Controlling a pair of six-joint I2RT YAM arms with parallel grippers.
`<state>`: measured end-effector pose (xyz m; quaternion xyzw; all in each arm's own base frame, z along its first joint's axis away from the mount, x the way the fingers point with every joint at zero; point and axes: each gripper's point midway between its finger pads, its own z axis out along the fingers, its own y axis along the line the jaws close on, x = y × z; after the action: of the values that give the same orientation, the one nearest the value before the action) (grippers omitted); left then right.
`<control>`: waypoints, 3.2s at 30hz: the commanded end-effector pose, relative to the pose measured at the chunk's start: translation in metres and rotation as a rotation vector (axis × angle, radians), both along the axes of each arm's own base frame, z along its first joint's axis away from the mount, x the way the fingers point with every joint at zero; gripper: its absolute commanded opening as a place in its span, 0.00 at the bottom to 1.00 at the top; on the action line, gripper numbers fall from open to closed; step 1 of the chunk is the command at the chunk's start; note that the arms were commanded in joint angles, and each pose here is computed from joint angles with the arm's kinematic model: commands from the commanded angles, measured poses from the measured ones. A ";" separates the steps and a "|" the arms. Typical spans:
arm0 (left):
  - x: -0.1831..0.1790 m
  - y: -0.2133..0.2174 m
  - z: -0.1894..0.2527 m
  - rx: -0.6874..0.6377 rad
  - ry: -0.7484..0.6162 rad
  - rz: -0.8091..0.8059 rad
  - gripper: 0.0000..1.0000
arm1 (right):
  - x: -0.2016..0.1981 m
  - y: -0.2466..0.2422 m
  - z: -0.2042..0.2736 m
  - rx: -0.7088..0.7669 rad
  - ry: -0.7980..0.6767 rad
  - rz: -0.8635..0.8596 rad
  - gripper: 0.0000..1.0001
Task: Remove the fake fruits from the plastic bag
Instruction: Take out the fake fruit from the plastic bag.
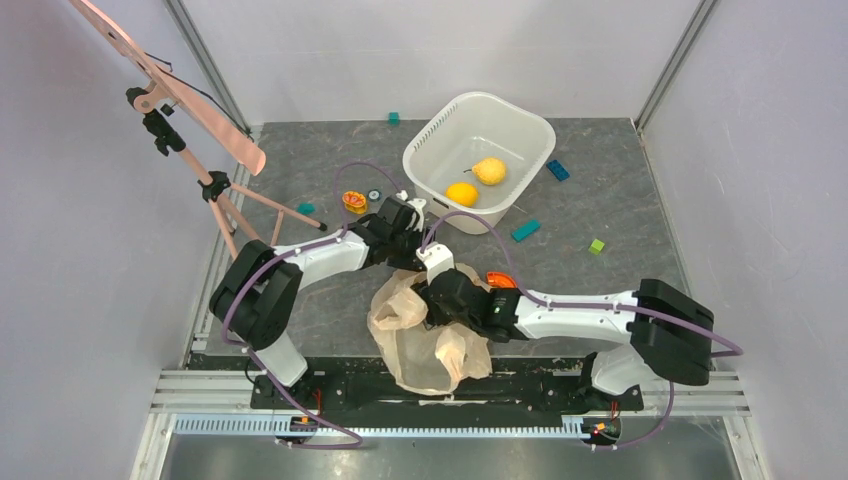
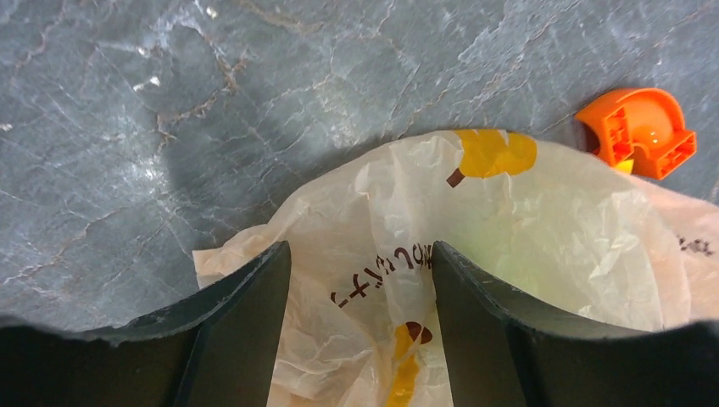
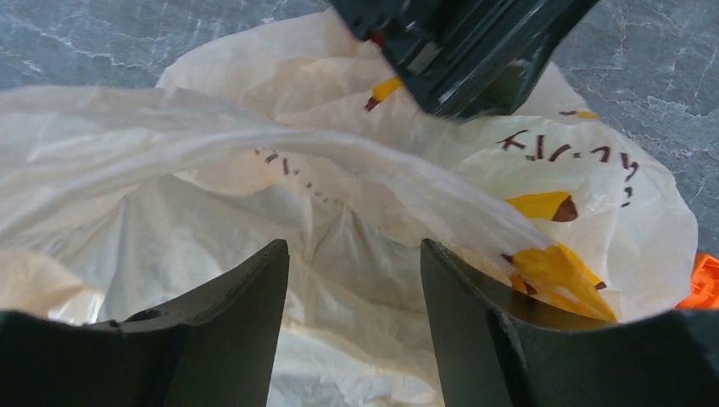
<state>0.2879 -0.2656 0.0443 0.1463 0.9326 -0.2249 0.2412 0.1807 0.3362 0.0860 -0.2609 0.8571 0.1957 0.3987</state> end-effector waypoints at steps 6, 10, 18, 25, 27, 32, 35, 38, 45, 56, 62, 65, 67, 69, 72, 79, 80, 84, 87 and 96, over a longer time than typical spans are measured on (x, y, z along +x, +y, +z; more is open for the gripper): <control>-0.011 -0.005 0.011 -0.083 0.001 0.015 0.67 | 0.021 0.017 0.000 0.089 -0.001 -0.027 0.65; -0.013 -0.006 0.013 -0.096 0.005 0.013 0.65 | 0.025 0.021 -0.007 0.081 -0.002 -0.024 0.65; -0.016 -0.004 0.012 -0.099 0.010 0.020 0.55 | 0.033 0.017 -0.025 0.038 0.005 -0.061 0.63; -0.019 -0.007 0.010 -0.117 0.027 0.010 0.44 | 0.040 0.019 -0.036 0.019 0.006 -0.070 0.65; -0.020 -0.008 0.010 -0.120 0.031 0.008 0.41 | 0.043 0.019 -0.039 0.016 0.003 -0.076 0.65; -0.022 -0.009 0.007 -0.127 0.042 -0.001 0.37 | 0.050 0.020 -0.041 0.009 -0.016 -0.074 0.63; -0.023 -0.010 0.005 -0.129 0.047 -0.004 0.37 | 0.055 0.017 -0.041 0.000 -0.046 -0.075 0.58; -0.024 -0.010 0.004 -0.128 0.050 -0.005 0.36 | 0.056 0.014 -0.039 0.002 -0.064 -0.082 0.48; -0.021 -0.006 0.004 -0.108 0.041 0.008 0.36 | 0.044 0.004 -0.027 0.025 -0.050 -0.059 0.40; -0.015 0.001 0.004 -0.067 0.019 0.033 0.36 | 0.005 -0.034 -0.025 0.006 0.016 -0.019 0.39; -0.014 0.004 0.003 -0.054 0.015 0.045 0.30 | -0.005 -0.054 -0.018 -0.007 0.024 -0.039 0.40; -0.014 0.006 0.003 -0.046 0.013 0.051 0.24 | -0.010 -0.061 -0.014 -0.001 0.028 -0.053 0.40; -0.014 0.008 0.002 -0.040 0.013 0.054 0.22 | -0.013 -0.065 -0.008 0.018 0.025 -0.057 0.40; -0.014 0.008 0.003 -0.039 0.011 0.057 0.21 | -0.017 -0.068 -0.001 0.037 0.028 -0.059 0.40; -0.014 0.009 0.003 -0.037 0.009 0.057 0.21 | -0.024 -0.073 0.012 0.073 0.028 -0.043 0.40; -0.013 0.009 0.003 -0.041 0.006 0.056 0.20 | -0.045 -0.093 0.041 0.120 0.035 0.020 0.40; -0.013 0.009 0.003 -0.040 0.008 0.058 0.20 | -0.049 -0.094 0.047 0.138 0.037 0.036 0.40; -0.013 0.009 0.002 -0.041 0.010 0.061 0.20 | -0.061 -0.091 0.079 0.229 0.033 0.103 0.40; -0.015 0.008 0.003 -0.050 0.014 0.059 0.19 | -0.063 -0.091 0.111 0.280 0.008 0.123 0.40; -0.019 0.006 0.008 -0.082 0.014 0.054 0.20 | -0.051 -0.089 0.185 0.357 -0.099 0.107 0.38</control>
<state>0.2641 -0.2537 0.0359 0.1231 0.9374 -0.2344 0.2264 0.1255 0.2442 0.2355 -0.2383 0.7942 0.3420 0.4421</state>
